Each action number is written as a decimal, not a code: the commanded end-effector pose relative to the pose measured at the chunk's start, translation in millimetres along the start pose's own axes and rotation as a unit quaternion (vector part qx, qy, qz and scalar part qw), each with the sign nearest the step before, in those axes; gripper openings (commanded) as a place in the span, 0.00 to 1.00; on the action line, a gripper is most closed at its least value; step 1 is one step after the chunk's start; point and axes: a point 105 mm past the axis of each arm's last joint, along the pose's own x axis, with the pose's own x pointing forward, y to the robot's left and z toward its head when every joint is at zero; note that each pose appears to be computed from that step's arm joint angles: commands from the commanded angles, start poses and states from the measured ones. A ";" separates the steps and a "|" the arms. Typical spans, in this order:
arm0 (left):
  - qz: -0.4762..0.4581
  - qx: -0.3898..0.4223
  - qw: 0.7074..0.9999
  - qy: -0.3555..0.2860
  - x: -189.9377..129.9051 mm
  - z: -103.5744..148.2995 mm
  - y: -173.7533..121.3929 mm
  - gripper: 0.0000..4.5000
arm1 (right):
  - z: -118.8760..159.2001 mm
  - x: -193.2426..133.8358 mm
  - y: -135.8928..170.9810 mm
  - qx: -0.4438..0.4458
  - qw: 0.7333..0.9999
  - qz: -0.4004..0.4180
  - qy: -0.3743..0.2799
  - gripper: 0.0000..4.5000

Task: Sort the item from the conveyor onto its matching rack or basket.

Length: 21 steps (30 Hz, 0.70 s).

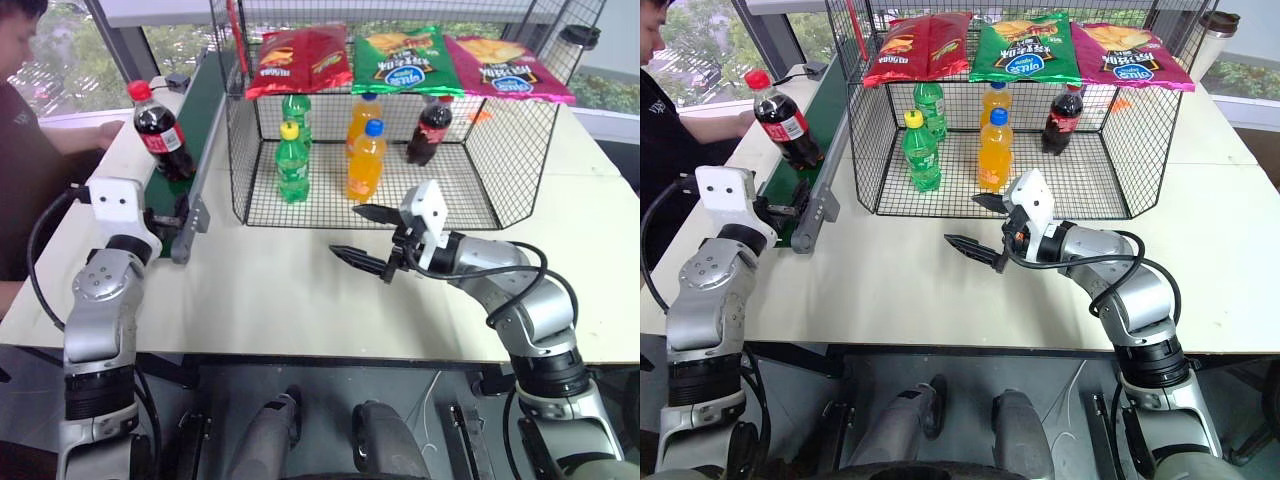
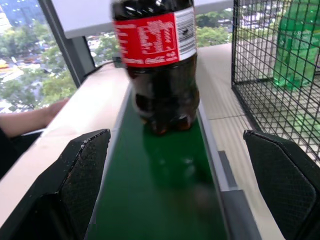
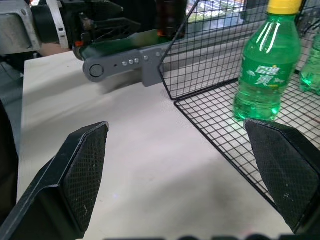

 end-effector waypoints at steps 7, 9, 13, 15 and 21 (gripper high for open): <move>0.005 0.011 1.000 -0.026 3.1 10.7 -0.5 1.00 | 6.4 -4.8 -3.2 -0.017 1.000 -0.012 -0.008 1.00; 0.005 0.011 1.000 -0.026 3.4 10.8 -0.8 1.00 | 6.3 -5.1 -3.4 -0.017 1.000 -0.013 -0.007 1.00; 0.008 0.011 1.000 -0.026 3.2 10.1 -0.7 1.00 | 6.6 -5.4 -4.2 -0.019 1.000 -0.015 -0.006 1.00; 0.010 0.013 1.000 -0.023 3.0 7.9 -0.8 1.00 | 6.5 -5.4 -4.4 -0.019 1.000 -0.016 -0.005 1.00; 0.005 0.001 0.999 -0.046 2.2 12.7 -2.1 0.65 | 5.8 -5.6 -6.4 -0.023 1.000 -0.021 0.000 1.00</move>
